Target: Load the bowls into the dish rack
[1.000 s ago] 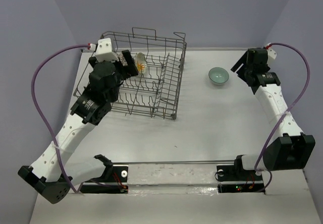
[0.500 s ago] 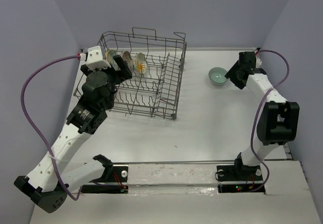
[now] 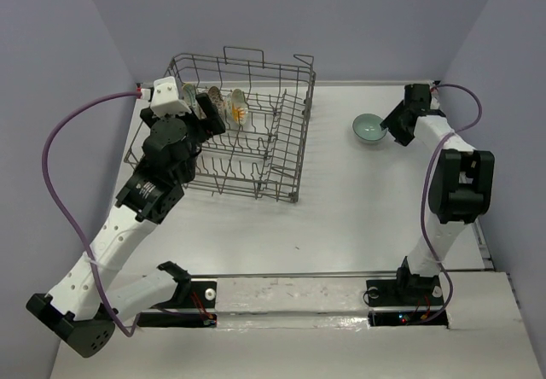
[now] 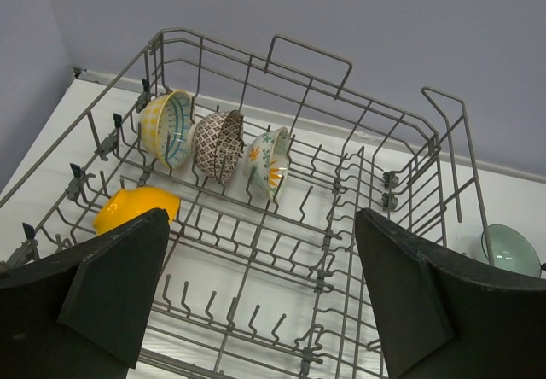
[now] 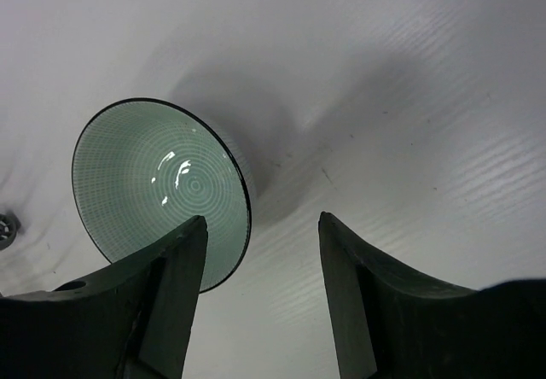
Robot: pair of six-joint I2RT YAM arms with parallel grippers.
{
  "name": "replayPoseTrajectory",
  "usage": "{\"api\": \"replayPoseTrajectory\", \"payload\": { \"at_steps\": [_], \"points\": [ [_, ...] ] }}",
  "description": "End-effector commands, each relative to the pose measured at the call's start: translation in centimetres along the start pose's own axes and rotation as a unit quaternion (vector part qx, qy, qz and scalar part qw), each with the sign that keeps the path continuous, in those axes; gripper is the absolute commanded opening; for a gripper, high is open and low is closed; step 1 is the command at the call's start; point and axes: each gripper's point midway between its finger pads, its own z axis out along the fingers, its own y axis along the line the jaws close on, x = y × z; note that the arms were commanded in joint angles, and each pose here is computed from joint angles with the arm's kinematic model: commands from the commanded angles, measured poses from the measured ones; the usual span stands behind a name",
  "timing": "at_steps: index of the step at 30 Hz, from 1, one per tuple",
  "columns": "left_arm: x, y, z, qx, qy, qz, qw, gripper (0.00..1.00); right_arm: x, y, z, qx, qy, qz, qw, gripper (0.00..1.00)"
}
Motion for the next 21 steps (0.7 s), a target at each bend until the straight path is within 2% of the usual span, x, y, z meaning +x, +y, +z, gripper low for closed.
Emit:
{"api": "replayPoseTrajectory", "payload": {
  "at_steps": [1, 7, 15, 21],
  "points": [
    [-1.0, -0.1, 0.4, -0.002, -0.016, -0.012, 1.0, 0.99, -2.9, 2.8, 0.0, -0.04, -0.032, 0.01, 0.999, 0.6],
    [-0.3, -0.3, 0.9, -0.001, -0.005, -0.007, 1.0, 0.99, -2.0, 2.7, 1.5, -0.037, -0.016, 0.012, 0.999, 0.59],
    [0.5, -0.6, 1.4, 0.002, 0.007, -0.004, 1.0, 0.99, -0.9, 2.4, 2.8, -0.035, -0.002, 0.011, 0.999, 0.48],
    [0.8, -0.6, 1.7, -0.001, 0.011, -0.003, 1.0, 0.99, -0.1, 2.1, 3.6, -0.032, 0.008, 0.009, 0.999, 0.45]
  ]
}}
